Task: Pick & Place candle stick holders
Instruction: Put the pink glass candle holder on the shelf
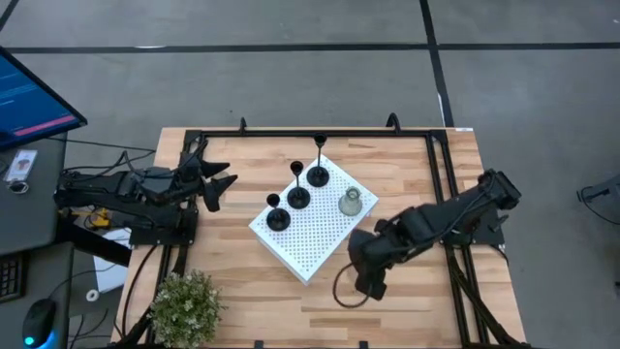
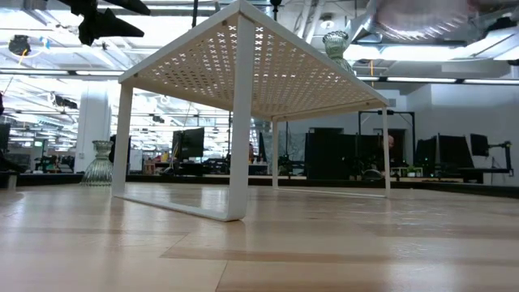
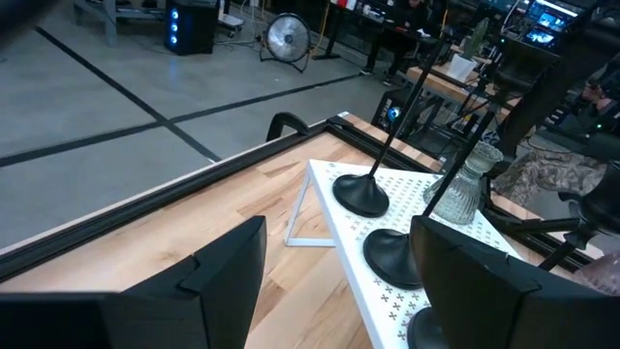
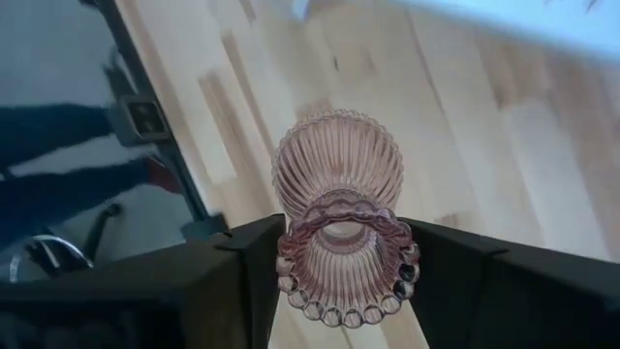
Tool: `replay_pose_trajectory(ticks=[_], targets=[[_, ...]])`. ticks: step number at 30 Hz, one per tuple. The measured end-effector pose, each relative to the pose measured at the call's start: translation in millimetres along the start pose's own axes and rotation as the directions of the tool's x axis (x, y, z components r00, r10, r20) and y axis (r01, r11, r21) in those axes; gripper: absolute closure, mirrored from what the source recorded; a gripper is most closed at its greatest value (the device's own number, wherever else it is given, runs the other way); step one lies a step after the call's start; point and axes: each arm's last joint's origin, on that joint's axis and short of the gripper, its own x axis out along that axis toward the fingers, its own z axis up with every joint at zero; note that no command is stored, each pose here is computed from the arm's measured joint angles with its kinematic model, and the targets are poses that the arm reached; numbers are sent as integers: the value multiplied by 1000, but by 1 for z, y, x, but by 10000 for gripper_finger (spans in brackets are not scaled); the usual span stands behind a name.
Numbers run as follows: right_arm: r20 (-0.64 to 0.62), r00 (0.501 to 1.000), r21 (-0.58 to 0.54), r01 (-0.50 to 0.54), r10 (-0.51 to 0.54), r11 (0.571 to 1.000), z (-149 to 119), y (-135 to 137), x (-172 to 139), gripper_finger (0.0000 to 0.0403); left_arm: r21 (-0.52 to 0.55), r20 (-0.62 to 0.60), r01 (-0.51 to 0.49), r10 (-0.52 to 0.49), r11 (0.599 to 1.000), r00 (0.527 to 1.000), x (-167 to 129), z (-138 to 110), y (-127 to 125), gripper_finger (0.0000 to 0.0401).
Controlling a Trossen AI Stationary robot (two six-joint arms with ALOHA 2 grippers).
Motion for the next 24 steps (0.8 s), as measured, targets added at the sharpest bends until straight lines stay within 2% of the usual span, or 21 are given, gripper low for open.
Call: replay_pose_trajectory(ticks=[11,17,24], targets=[[163,983,-4,-80,80,997,46,-25,-39,236,-1,1,0,0,1000,1000,0,0,0,144],[201,977,2,-68,66,998,65,-41,-39,239,-2,2,1,-1,1000,1000,0,0,0,144],[211,976,24,-51,45,998,74,-54,-39,235,-2,3,1,-1,1000,1000,0,0,0,144]])
